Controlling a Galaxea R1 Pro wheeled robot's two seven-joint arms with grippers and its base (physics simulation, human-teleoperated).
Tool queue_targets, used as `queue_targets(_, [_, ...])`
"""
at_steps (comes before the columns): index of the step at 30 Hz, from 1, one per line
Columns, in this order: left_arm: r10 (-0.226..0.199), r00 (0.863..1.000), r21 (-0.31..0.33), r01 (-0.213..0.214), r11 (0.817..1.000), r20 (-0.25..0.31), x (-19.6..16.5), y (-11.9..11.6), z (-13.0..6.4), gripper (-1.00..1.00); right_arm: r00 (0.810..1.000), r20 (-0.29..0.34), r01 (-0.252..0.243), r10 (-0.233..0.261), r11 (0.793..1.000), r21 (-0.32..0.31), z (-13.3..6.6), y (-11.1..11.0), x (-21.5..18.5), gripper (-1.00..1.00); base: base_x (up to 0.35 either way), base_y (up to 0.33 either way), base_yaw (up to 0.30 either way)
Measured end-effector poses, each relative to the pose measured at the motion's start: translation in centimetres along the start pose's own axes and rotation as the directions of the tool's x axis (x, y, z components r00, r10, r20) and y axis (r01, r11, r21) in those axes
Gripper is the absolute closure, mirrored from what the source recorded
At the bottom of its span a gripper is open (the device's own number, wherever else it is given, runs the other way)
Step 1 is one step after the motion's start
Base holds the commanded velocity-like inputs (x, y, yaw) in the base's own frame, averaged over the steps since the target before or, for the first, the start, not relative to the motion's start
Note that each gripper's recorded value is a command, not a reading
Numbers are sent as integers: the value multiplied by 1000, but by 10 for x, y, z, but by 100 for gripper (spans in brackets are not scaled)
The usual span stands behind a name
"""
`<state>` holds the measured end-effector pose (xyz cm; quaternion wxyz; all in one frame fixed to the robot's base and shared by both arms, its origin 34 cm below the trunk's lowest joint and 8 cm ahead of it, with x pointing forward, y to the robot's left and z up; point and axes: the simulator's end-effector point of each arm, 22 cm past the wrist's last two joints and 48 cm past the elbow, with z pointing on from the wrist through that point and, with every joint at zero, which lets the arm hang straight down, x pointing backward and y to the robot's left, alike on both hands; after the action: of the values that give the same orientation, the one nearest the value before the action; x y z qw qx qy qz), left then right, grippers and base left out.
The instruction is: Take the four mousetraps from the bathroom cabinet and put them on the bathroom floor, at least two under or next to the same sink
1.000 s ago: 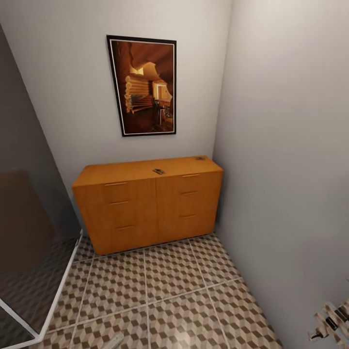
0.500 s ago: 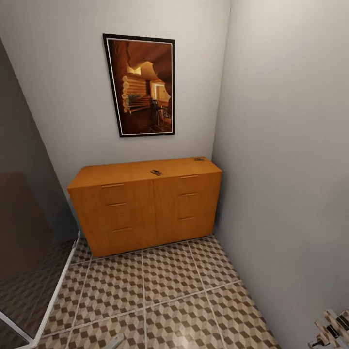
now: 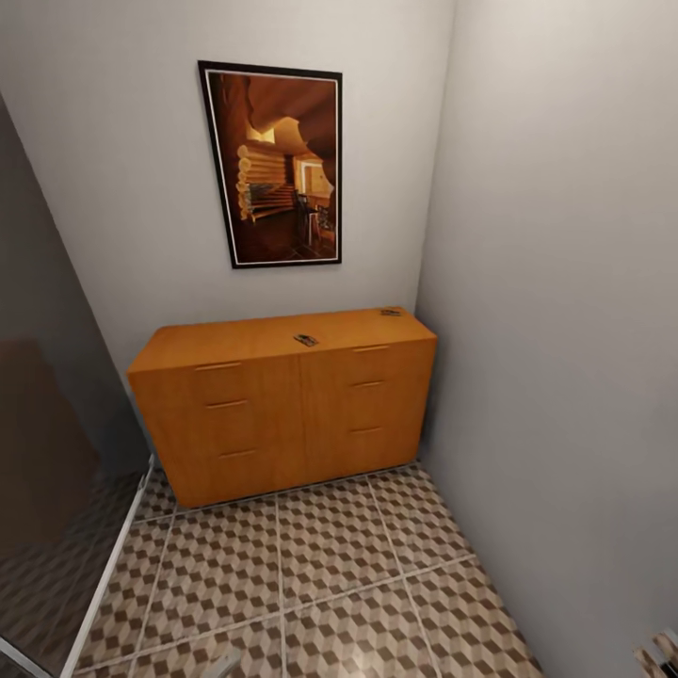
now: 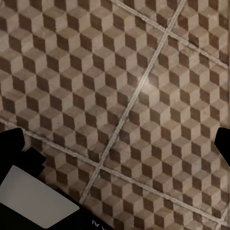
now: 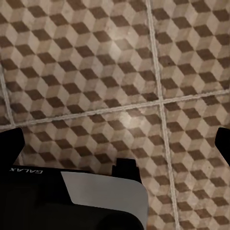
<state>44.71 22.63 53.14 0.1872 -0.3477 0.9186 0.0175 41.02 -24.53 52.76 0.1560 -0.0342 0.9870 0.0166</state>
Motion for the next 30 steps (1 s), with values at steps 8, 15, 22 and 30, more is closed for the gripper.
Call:
queue_targets(8, [-1,1000,-1,1,1000,1,0,0,0,-100,1000,-2,2,-2,1000,-5,0,3,1,-100,39,6,0])
queue_targets(15, [40,999,12,-40,999,-24,23,-4,-4,-100,999,-44,18,-19,1000,-16,-2,6,27,-100,2,0,0])
queue_targets(22, [55,997,-8,-56,998,-54,47,15,-5,-100,997,-77,17,-19,1000,-19,-4,8,44,-100,0,0,0])
queue_targets(30, [96,993,-5,-97,995,-64,58,20,-7,-100,990,-140,22,-27,999,-33,-7,15,65,-100,0,0,0])
